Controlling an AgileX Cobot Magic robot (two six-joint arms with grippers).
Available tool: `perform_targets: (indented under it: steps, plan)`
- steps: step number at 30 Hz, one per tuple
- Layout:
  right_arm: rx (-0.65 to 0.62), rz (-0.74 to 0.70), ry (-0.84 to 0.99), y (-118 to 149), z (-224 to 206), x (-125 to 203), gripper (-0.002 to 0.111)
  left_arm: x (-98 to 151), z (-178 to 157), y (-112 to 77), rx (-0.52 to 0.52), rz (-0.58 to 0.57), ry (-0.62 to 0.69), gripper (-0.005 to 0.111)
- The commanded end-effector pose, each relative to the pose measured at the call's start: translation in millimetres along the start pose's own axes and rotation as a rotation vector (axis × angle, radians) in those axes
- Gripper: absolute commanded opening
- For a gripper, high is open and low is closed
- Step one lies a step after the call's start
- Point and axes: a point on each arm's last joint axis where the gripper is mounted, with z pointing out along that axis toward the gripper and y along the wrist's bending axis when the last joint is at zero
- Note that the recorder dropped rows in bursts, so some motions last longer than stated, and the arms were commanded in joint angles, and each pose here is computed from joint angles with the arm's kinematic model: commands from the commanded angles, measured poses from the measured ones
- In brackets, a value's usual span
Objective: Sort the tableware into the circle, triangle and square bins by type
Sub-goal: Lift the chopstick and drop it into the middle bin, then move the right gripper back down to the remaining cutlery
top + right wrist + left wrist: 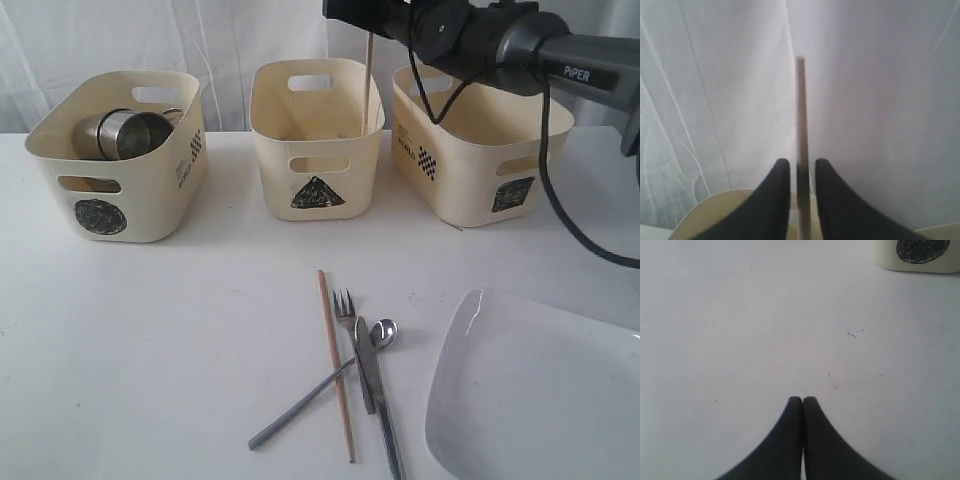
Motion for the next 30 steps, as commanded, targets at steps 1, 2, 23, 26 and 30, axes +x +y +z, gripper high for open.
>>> perform_targets:
  steps: [1,2,23,26,30]
  plan:
    - [-0.022,-0.006,0.030,1.8,-0.4,-1.9,0.041,1.0,0.3,-0.4,0.005,0.001,-0.003,0.000]
    - [-0.031,-0.006,0.049,2.7,-0.9,-1.1,0.044,1.0,0.3,-0.4,0.005,0.001,-0.003,0.000]
    - [-0.277,-0.135,0.654,19.1,-106.5,-70.2,0.018,1.0,0.3,-0.4,0.005,0.001,-0.003,0.000]
    - [-0.195,-0.185,0.740,10.0,-113.9,-68.3,0.000,1.0,0.3,-0.4,0.005,0.001,-0.003,0.000]
    - [-0.152,-0.235,0.858,3.5,-121.5,-61.6,0.000,1.0,0.3,-0.4,0.005,0.001,-0.003,0.000]
